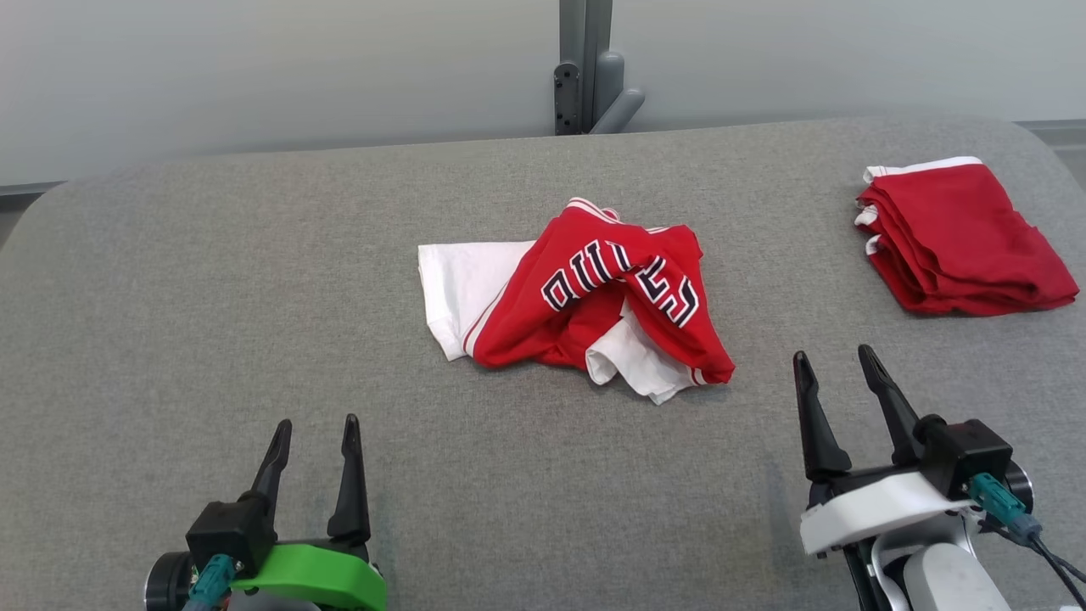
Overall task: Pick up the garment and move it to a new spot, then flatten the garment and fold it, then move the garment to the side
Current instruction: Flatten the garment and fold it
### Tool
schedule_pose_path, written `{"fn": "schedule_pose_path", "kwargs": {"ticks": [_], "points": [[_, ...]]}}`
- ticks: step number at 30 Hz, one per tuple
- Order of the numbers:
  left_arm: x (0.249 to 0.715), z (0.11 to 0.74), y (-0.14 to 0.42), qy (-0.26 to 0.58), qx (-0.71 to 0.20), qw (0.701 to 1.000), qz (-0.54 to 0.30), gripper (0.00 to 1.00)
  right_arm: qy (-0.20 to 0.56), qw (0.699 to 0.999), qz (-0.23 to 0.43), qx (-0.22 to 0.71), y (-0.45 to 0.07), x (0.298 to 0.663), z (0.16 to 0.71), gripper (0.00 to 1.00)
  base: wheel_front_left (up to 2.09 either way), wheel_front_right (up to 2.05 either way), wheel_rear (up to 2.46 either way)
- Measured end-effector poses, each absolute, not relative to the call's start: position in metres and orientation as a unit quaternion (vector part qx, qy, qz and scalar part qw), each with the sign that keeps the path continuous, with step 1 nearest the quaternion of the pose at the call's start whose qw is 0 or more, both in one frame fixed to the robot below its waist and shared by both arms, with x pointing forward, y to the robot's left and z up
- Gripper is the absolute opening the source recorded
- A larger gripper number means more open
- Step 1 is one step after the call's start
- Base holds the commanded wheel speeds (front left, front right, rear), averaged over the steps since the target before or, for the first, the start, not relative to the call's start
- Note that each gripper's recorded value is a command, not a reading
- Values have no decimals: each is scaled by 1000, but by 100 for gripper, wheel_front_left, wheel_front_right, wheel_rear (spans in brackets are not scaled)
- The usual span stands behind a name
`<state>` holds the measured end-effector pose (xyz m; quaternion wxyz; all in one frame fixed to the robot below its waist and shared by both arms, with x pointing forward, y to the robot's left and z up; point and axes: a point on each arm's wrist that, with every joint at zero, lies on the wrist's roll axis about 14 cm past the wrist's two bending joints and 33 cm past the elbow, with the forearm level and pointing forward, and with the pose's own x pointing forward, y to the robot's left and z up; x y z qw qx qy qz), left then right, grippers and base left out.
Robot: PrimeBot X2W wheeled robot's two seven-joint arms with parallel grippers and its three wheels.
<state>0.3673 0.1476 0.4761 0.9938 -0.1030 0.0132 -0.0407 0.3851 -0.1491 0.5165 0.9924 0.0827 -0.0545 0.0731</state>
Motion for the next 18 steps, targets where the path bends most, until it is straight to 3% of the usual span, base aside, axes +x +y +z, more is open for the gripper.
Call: {"fn": "schedule_pose_path", "kwargs": {"ticks": [9,18], "points": [[370,474,150,15,-103,994,-35,100,-53,989,133,33,-111,411,527,100,0,0,0],[373,473,160,14,-106,994,-20,100,2,966,257,-39,-32,437,505,100,0,0,0]]}}
